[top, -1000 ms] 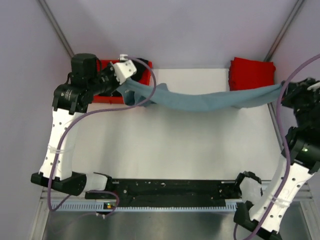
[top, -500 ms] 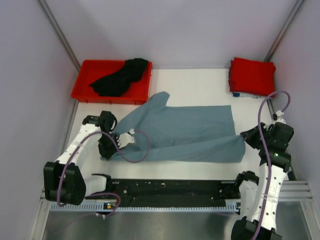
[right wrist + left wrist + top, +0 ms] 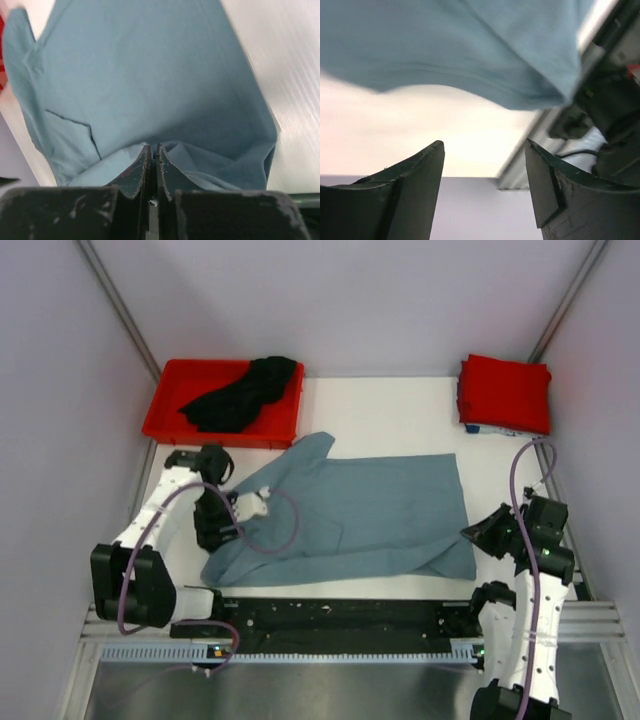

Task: Fold and stack the t-shirts
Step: Flatten out the tshirt

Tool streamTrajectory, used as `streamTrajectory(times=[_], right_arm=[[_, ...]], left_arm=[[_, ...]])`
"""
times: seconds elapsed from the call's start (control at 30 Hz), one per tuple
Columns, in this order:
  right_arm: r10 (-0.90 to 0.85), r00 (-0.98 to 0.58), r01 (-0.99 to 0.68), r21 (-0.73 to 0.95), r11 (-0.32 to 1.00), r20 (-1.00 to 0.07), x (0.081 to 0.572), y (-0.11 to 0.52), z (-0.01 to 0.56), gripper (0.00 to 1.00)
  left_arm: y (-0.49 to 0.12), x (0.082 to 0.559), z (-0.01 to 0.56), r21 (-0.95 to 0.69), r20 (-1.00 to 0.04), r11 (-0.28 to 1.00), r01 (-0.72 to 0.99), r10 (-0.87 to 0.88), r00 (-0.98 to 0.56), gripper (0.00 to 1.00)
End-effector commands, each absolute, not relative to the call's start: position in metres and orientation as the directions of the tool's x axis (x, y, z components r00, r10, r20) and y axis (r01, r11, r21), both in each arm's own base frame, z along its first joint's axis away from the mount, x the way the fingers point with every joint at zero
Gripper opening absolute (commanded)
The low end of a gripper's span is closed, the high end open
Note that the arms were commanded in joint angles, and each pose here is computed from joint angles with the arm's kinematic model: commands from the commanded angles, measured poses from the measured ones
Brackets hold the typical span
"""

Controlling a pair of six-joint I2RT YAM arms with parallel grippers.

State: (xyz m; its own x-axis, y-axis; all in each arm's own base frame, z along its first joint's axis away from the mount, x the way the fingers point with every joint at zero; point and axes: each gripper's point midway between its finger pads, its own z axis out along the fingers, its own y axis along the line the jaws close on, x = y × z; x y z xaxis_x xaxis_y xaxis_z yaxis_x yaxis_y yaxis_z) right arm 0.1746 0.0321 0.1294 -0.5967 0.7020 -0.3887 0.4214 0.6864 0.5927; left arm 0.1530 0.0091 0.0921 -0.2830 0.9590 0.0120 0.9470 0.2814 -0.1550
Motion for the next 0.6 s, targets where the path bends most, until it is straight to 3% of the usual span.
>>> streamTrajectory(times=[0.0, 0.07, 0.1, 0.13, 0.2, 0.4, 0.57], right_arm=[[0.702, -0.623, 0.443, 0.584, 0.680, -0.345, 0.163, 0.039, 0.123, 0.00], [0.704, -0.622, 0.447, 0.582, 0.679, -0.343, 0.163, 0.039, 0.122, 0.00], [0.706, -0.621, 0.452, 0.581, 0.677, -0.341, 0.163, 0.039, 0.122, 0.00], [0.705, -0.622, 0.451, 0.581, 0.678, -0.340, 0.163, 0.039, 0.121, 0.00], [0.708, -0.619, 0.454, 0.580, 0.677, -0.341, 0.163, 0.038, 0.121, 0.00], [0.706, -0.614, 0.455, 0.573, 0.682, -0.353, 0.164, 0.036, 0.122, 0.00], [0.708, -0.612, 0.458, 0.572, 0.680, -0.353, 0.165, 0.035, 0.121, 0.00]], left_arm=[[-0.043, 0.200, 0.163, -0.109, -0.268, 0.234, 0.966, 0.929, -0.255, 0.70], [-0.081, 0.233, 0.176, -0.085, -0.380, 0.251, 0.964, 0.886, -0.265, 0.66], [-0.099, 0.243, 0.171, -0.092, -0.411, 0.260, 0.961, 0.869, -0.274, 0.58], [-0.116, 0.251, 0.161, -0.102, -0.419, 0.257, 0.961, 0.865, -0.276, 0.49], [-0.142, 0.262, 0.138, -0.120, -0.410, 0.240, 0.963, 0.872, -0.268, 0.45], [-0.184, 0.309, 0.093, -0.099, -0.412, 0.198, 0.975, 0.884, -0.221, 0.55], [-0.186, 0.315, 0.060, -0.114, -0.385, 0.096, 0.989, 0.913, -0.133, 0.63]])
